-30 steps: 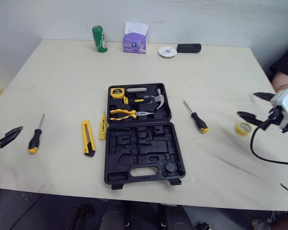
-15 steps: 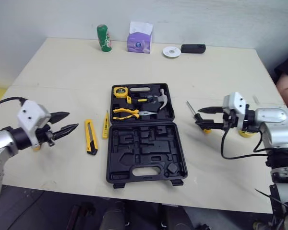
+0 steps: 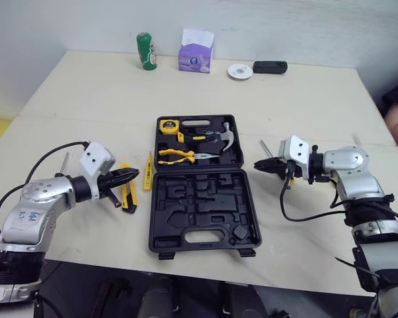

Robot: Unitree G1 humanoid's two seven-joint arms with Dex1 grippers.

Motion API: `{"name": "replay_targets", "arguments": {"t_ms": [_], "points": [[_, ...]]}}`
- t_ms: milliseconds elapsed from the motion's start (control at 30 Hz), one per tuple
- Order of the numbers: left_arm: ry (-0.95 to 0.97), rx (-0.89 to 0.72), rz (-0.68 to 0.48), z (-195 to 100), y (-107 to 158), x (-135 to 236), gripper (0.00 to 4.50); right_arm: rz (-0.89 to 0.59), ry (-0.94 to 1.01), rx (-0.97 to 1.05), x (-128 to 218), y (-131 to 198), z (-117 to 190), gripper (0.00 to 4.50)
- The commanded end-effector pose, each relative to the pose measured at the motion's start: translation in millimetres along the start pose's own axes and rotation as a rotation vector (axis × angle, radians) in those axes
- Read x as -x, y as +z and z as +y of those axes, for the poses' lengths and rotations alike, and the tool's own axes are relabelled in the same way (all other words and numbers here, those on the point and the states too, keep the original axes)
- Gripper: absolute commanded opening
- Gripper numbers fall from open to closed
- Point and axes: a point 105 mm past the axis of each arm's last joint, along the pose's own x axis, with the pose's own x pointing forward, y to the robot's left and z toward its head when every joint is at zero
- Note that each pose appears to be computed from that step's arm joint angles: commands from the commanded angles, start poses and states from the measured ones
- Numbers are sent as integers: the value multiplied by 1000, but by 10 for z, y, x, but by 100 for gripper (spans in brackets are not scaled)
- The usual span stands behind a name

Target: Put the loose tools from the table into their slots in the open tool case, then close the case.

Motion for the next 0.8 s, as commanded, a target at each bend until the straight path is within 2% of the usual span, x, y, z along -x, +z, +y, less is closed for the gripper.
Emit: {"name": "replay_targets", "arguments": {"t_ms": [33,800], "points": [[10,11,-2,43,21,-43,5,-21,-26,55,-28,125,-86,0],[-120,5,11,-94,25,-409,5,2,-5,40,-207,59,-9,0]]}}
